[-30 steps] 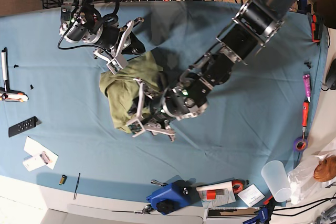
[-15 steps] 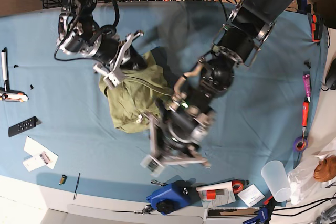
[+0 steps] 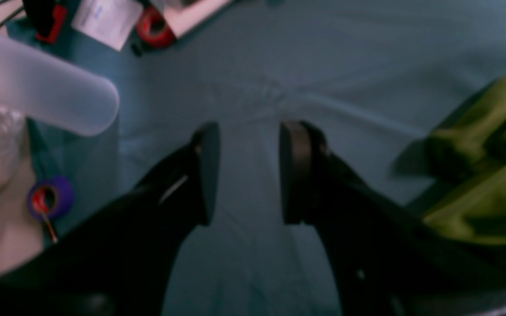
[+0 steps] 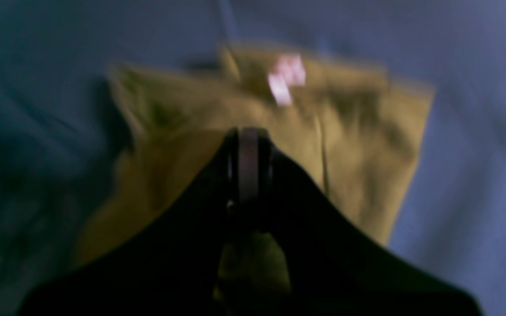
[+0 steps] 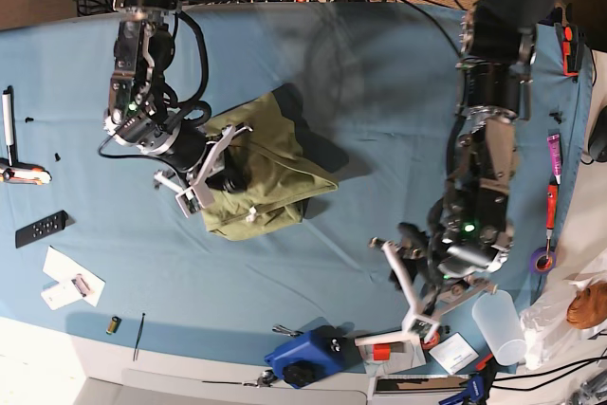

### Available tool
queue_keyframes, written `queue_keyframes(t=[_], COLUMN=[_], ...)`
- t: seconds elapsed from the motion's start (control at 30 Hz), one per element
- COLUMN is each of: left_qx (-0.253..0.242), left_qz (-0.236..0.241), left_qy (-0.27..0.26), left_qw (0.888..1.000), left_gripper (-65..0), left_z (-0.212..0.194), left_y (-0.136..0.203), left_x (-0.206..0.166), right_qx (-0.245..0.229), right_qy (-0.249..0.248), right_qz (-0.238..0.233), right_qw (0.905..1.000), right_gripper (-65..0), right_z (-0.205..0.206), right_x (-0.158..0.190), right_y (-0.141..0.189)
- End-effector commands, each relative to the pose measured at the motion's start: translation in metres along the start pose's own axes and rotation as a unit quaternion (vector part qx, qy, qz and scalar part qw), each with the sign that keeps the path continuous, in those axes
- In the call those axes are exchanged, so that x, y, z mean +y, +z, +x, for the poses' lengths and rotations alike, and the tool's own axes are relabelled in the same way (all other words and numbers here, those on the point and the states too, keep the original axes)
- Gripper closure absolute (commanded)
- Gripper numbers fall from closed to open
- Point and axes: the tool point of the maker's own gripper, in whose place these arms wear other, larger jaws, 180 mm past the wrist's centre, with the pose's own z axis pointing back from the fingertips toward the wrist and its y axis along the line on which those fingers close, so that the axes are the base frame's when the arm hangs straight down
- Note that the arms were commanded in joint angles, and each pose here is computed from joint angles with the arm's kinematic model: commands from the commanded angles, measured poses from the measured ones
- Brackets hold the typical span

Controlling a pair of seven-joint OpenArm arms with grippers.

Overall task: Layout the t-shirt on the table in an organized manner, then fold the t-shirt properly
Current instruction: 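Press and tuck the bundle with both grippers to compact it, then release the bundle and raise the right gripper away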

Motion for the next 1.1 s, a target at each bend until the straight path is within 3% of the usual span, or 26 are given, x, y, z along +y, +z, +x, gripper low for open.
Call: queue_keyframes(t=[0.0,0.2,0.43,0.57,0.73,0.9,0.97,1.07], left_qx=[-0.020,0.033,0.041,0.037,0.042,0.053,0.058,0.062], left_qz=[0.010,0.032,0.062,0.064,0.032,0.048,0.057,0.047], left_qy=[-0.001,-0.006,0.010,0.041,0.066,0.102,0.116,0.122], left_qw=[1.000,0.999,0.997,0.996,0.996,0.992,0.990,0.990], left_gripper=[-23.4,-23.4,-23.4,-23.4,-23.4,-23.4,-21.5,-11.5], left_z=[0.012,-0.035,-0.068,-0.086,-0.109,-0.130,-0.139,-0.149], left_y=[0.007,0.011,0.034,0.048,0.057,0.067,0.071,0.078], left_x=[0.012,0.035,0.058,0.067,0.066,0.082,0.090,0.093], right_qx=[-0.029,-0.005,-0.045,-0.085,-0.092,-0.069,-0.051,-0.028], right_qy=[0.002,-0.048,-0.031,-0.014,0.011,-0.005,-0.015,-0.026], right_qz=[-0.001,0.018,0.013,-0.008,-0.073,-0.128,-0.128,-0.124], right_qw=[0.9996,0.9987,0.9984,0.9962,0.9930,0.9894,0.9904,0.9915], right_gripper=[0.0,0.0,0.0,0.0,0.0,0.0,0.0,0.0], right_z=[0.017,0.000,0.033,0.060,0.073,0.055,0.041,0.028], right_x=[-0.007,-0.011,-0.012,-0.024,-0.050,-0.073,-0.075,-0.076], right_y=[-0.003,-0.036,-0.024,-0.014,-0.012,-0.017,-0.023,-0.029])
